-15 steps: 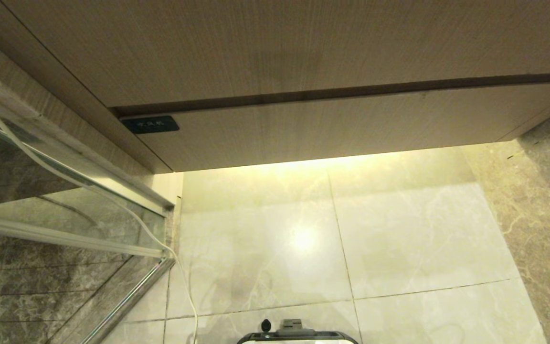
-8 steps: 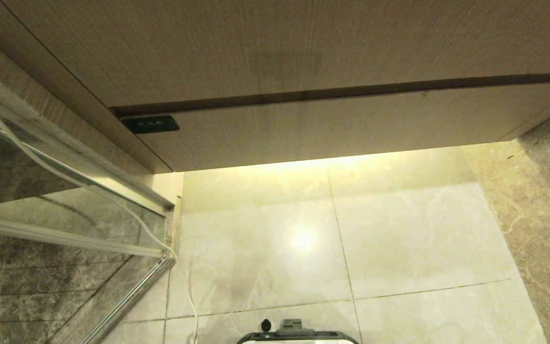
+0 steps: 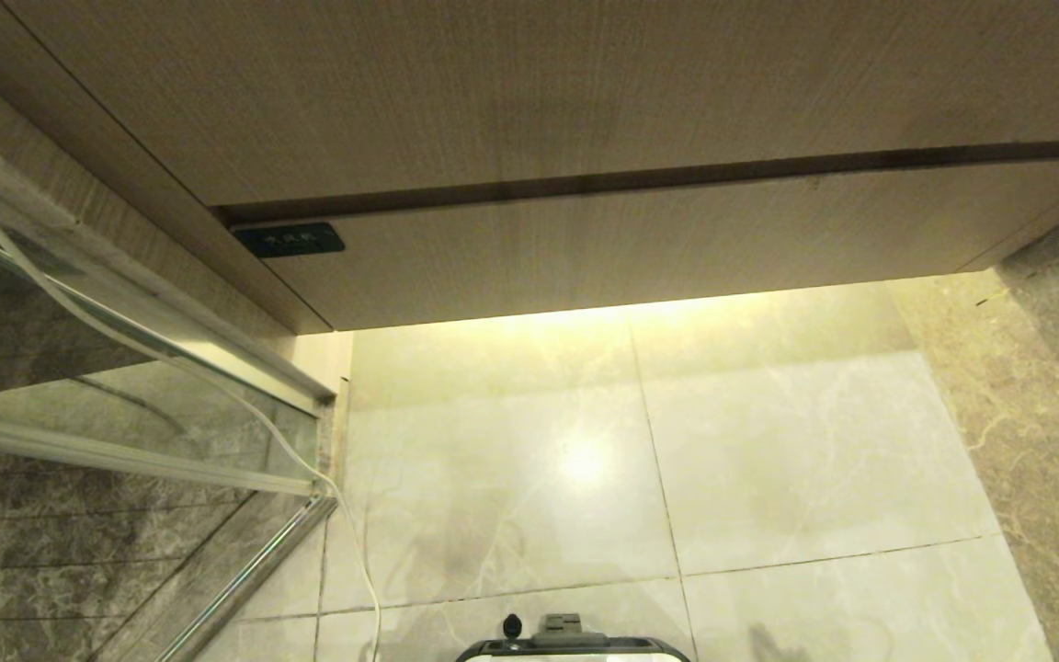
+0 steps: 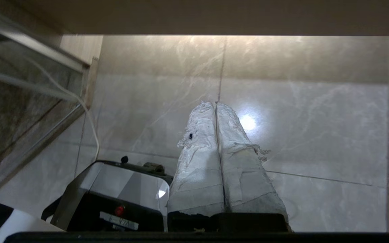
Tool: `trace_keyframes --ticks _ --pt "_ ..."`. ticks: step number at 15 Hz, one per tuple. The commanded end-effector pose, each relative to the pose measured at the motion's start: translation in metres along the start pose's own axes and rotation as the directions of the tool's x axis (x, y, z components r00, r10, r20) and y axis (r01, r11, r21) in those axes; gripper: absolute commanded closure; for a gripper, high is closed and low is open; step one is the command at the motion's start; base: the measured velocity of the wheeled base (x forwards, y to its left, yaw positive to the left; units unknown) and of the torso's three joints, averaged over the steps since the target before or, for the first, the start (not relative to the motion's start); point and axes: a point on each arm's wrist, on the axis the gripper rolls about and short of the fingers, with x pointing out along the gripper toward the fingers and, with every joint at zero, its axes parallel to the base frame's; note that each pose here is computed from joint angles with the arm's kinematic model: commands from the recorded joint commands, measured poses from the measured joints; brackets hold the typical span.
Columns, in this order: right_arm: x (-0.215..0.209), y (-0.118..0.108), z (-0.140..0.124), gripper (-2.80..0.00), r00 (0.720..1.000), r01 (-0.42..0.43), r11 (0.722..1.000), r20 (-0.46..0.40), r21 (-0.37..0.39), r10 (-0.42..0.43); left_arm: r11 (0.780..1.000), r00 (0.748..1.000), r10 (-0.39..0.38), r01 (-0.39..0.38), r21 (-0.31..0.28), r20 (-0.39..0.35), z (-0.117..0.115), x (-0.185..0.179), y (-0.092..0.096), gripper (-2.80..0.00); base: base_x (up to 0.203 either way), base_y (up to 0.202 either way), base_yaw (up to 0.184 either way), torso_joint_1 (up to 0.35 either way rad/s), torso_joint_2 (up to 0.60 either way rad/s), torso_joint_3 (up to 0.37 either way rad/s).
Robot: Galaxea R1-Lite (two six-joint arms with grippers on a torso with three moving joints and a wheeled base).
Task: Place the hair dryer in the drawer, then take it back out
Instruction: Pull open the drawer
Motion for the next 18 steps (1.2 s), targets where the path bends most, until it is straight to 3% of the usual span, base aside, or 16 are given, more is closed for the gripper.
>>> trace_keyframes --ticks 1,2,3,4,5,6,7,8,10,13,14,16,18 --pt "0.109 -0.010 0.026 0.00 0.961 -0.089 0.996 -0.263 0.004 0.087 1.000 1.000 0.000 0.000 0.000 -0.001 0.000 0.000 0.000 0.00 0.000 0.000 0.000 0.000 0.00 0.000" --pt "0.138 -0.012 0.028 0.00 0.942 -0.143 0.989 -0.311 -0.034 0.126 1.000 1.000 0.000 0.000 0.000 -0.001 0.000 0.000 0.000 0.00 0.000 0.000 0.000 0.000 0.00 0.000" --pt "0.162 -0.013 0.026 -2.80 0.922 -0.196 0.976 -0.357 -0.099 0.149 1.000 1.000 0.000 0.000 0.000 -0.001 0.000 0.000 0.000 0.00 0.000 0.000 0.000 0.000 0.00 0.000" --pt "0.182 -0.014 0.023 -2.80 0.907 -0.247 0.942 -0.396 -0.228 0.143 1.000 1.000 0.000 0.000 0.000 -0.001 0.000 0.000 0.000 0.00 0.000 0.000 0.000 0.000 0.00 0.000" --pt "0.195 -0.017 0.022 -2.80 0.906 -0.249 0.882 -0.419 -0.399 0.065 1.000 1.000 0.000 0.000 0.000 -0.001 0.000 0.000 0.000 0.00 0.000 0.000 0.000 0.000 0.00 0.000" --pt "0.208 -0.020 0.020 -2.80 0.898 -0.208 0.805 -0.435 -0.555 -0.069 1.000 1.000 0.000 0.000 0.000 -0.001 0.000 0.000 0.000 0.00 0.000 0.000 0.000 0.000 0.00 0.000" --pt "0.220 -0.023 0.019 -2.80 0.887 -0.191 0.723 -0.432 -0.665 -0.163 1.000 1.000 0.000 0.000 0.000 -0.001 0.000 0.000 0.000 0.00 0.000 0.000 0.000 0.000 0.00 0.000" --pt "0.236 -0.026 0.016 -2.80 0.882 -0.190 0.666 -0.423 -0.722 -0.207 1.000 1.000 0.000 0.000 0.000 -0.001 0.000 0.000 0.000 0.00 0.000 0.000 0.000 0.000 0.00 0.000" --pt "0.265 -0.027 0.017 -2.80 0.920 -0.120 0.630 -0.325 -0.767 -0.221 1.000 1.000 0.000 0.000 0.000 -0.001 0.000 0.000 0.000 0.00 0.000 0.000 0.000 0.000 0.00 0.000" --pt "0.297 -0.026 0.016 -2.80 0.961 -0.065 0.545 -0.200 -0.836 -0.192 1.000 1.000 0.000 0.000 0.000 -0.001 0.000 0.000 0.000 0.00 0.000 0.000 0.000 0.000 0.00 0.000" --pt "0.305 -0.025 0.016 -2.80 0.979 -0.026 0.517 -0.126 -0.855 -0.159 1.000 1.000 0.000 0.000 0.000 -0.001 0.000 0.000 0.000 0.00 0.000 0.000 0.000 0.000 0.00 0.000" --pt "0.315 -0.023 0.008 -2.80 0.998 -0.050 0.472 -0.064 -0.880 -0.014 1.000 1.000 0.000 0.000 0.000 -0.001 0.000 0.000 0.000 0.00 0.000 0.000 0.000 0.000 0.00 0.000" --pt "0.316 -0.021 -0.001 -2.80 0.993 -0.089 0.399 -0.049 -0.913 0.107 1.000 1.000 0.000 0.000 0.000 -0.001 0.000 0.000 0.000 0.00 0.000 0.000 0.000 0.000 0.00 0.000"
